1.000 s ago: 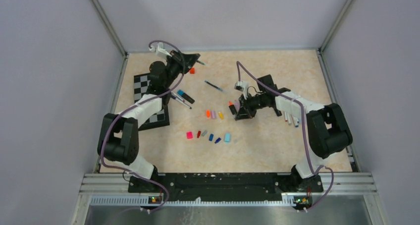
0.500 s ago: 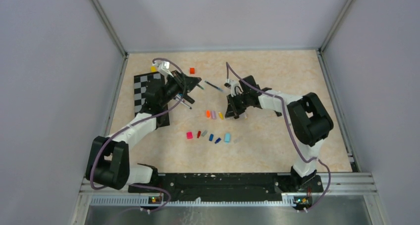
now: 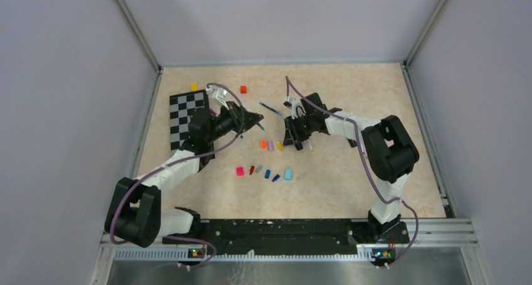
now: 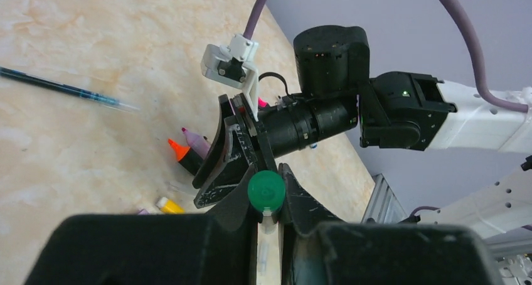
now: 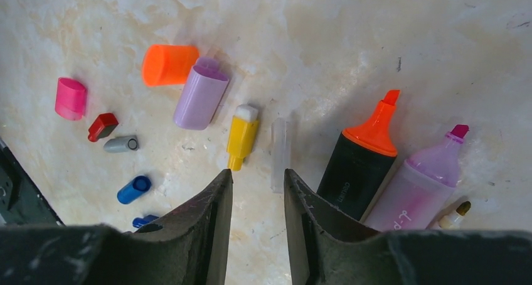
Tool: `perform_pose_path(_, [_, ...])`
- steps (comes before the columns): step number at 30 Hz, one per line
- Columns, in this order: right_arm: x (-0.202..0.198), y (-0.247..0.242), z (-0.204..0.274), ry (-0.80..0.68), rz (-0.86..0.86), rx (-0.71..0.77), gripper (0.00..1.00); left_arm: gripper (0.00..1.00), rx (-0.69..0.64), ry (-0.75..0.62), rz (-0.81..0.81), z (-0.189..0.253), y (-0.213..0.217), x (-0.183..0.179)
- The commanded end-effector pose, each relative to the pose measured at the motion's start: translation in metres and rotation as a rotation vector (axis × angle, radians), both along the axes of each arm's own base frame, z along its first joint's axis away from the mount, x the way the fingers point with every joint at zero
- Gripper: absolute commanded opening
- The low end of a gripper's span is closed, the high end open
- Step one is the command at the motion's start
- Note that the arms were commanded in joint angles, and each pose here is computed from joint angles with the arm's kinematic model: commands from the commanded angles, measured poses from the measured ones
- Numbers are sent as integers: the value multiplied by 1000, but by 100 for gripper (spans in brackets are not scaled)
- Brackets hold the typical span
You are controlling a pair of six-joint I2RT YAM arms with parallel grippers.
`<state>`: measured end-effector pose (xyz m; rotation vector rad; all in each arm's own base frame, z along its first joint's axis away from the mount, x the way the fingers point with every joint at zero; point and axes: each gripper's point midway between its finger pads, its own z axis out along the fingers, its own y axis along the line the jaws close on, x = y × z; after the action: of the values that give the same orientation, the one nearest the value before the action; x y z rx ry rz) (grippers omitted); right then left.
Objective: Open the pen caps
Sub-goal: Place the pen cap at the center of the board, then place the pen at the center of the board.
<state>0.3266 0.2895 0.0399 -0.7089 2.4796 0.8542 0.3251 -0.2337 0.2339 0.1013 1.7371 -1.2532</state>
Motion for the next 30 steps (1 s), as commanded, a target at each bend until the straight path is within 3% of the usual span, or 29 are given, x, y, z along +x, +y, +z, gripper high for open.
perform_pose_path(1, [8,9,49,-130,52,56,34,0,0,-76,-60,10,-9,-12])
perform_pose_path(3, [3,7,64,-179,100,73,35,0,-4,-73,-80,9,-14,-16])
perform_pose_path(7, [-23,-1,101,-342,378,120,35,1,-16,-64,-123,3,-27,-24])
perform_pose_path(11, [-58,-13,137,-394,564,262,36,1,-31,-66,-159,1,-41,-29])
perform_pose_path(20, [-89,-18,173,-370,627,539,54,1,-27,-78,-207,1,-75,-33])
perform_pose_path(30, [-76,-7,161,-269,506,587,57,1,-76,-42,-170,-2,-88,-34])
